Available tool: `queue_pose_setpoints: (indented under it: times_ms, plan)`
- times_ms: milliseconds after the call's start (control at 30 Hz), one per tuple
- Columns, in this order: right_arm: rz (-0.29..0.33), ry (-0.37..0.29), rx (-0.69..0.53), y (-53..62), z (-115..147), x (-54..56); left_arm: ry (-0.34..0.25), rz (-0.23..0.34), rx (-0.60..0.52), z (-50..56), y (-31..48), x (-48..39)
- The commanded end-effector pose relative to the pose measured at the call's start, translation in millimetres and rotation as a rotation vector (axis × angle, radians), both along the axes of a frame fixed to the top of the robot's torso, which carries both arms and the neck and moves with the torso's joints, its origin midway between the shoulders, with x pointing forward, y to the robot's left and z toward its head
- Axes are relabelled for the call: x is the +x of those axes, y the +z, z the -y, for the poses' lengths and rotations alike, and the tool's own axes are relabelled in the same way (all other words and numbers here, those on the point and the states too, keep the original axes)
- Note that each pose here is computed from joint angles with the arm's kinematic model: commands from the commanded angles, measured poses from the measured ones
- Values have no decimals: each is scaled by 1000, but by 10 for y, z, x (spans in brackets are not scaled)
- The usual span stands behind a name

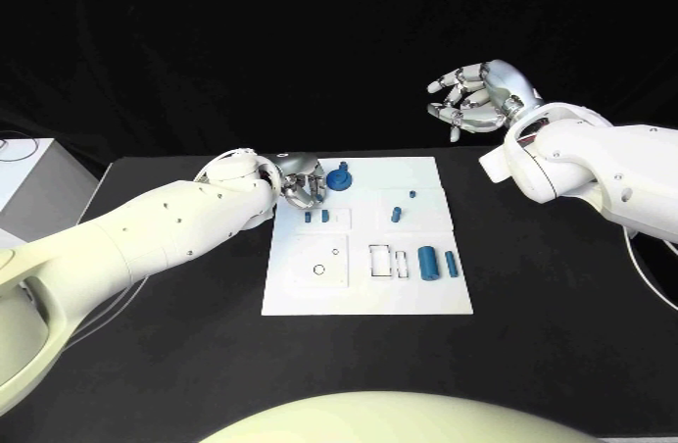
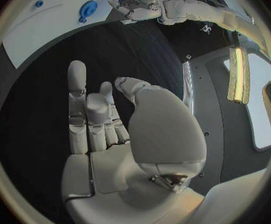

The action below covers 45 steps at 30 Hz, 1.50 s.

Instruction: Assemble the parts on the task board

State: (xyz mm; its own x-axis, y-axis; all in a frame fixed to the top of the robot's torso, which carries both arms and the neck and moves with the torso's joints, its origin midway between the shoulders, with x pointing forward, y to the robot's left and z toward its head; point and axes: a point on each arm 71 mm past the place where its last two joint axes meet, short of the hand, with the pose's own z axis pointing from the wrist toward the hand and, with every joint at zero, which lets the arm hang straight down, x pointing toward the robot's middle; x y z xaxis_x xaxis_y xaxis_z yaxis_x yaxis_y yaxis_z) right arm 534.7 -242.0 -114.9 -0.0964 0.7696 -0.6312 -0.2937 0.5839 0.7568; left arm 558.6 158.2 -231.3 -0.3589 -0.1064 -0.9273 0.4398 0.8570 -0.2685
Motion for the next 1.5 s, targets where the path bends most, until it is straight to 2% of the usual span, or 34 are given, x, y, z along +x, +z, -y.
queue_pose_setpoints:
  times_ms: [33, 900, 1500]
  plan:
    - [7, 15, -5, 6, -16, -5, 0, -3, 18, 1, -29, -11]
    - [6, 17, -5, 5, -23, -7, 3, 21, -7, 54, -7, -2]
    - [4, 16, -6, 4, -17, -5, 6, -42, 25, 38, -62, -1]
